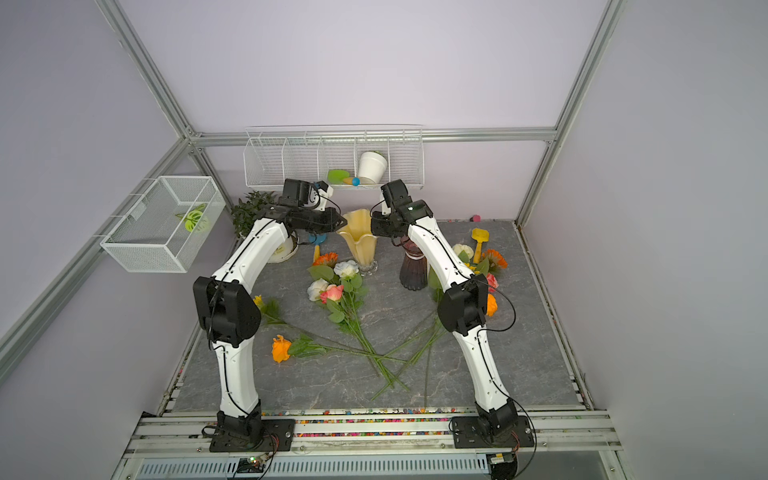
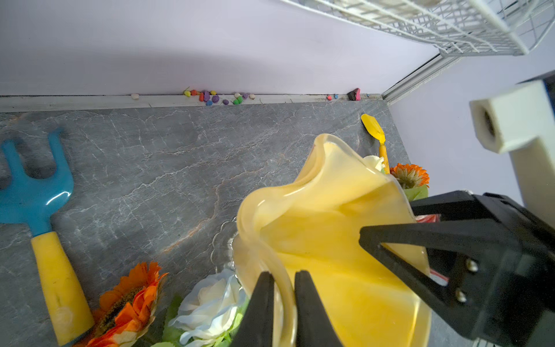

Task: Arrange the flowers in different vases according to their variety
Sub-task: Move the vase to the center of the board.

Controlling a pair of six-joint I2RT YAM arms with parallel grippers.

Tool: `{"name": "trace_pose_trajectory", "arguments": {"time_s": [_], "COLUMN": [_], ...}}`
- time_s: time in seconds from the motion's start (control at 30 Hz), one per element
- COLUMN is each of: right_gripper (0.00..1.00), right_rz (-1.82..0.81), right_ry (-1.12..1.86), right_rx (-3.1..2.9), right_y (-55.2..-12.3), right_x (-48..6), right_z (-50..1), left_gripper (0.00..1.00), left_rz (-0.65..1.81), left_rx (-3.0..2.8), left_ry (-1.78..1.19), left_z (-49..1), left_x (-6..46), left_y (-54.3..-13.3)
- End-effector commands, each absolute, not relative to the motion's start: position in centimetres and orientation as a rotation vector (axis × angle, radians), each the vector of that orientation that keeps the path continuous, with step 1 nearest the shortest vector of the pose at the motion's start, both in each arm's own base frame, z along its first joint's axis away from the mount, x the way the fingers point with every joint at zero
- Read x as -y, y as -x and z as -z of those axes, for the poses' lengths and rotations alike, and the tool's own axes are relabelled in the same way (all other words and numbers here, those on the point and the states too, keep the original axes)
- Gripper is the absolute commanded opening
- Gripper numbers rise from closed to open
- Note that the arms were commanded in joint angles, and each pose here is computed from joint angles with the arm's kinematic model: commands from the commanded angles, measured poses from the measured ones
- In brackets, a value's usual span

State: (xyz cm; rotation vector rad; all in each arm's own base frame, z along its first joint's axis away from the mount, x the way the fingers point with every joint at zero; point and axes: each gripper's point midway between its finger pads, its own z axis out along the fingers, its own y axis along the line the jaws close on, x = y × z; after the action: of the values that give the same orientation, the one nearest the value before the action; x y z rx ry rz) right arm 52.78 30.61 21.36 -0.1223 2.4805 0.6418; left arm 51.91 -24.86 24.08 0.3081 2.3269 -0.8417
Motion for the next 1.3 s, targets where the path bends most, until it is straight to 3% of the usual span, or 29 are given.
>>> {"name": "trace_pose_trajectory", "arguments": {"time_s": [0.0,0.17,0.27,1.27], "right_gripper": [0.24,0.10,0.06,0.00], "right_rz": [-0.639,-0.640,-0.637,-0.585], "right_ry": [0.157,0.182,0.200,0.337], "right_rx": [-2.490,-2.467,-2.453,-2.439], "right_y": [-52.3,-51.6,-51.0,-44.8], "right_x": [-32.1,-32.5,-32.6,-34.1], "right_z": [-20.5,-22.0,-23.2,-26.9], "left_gripper": [0.09,0.00,0.00,0.00], "left_rz": [0.857,0.853,0.852,0.913], "left_rx": [-2.405,-2.430,-2.456,-2.522], "left_ry": [-0.287,-0.295,-0.295,-0.400], "left_z": [-21.8,-21.3,-21.0,-20.5], "left_x": [25.4,25.7,25.7,28.7], "left_y": [-50.9,-50.0,-49.3,-44.8]}}
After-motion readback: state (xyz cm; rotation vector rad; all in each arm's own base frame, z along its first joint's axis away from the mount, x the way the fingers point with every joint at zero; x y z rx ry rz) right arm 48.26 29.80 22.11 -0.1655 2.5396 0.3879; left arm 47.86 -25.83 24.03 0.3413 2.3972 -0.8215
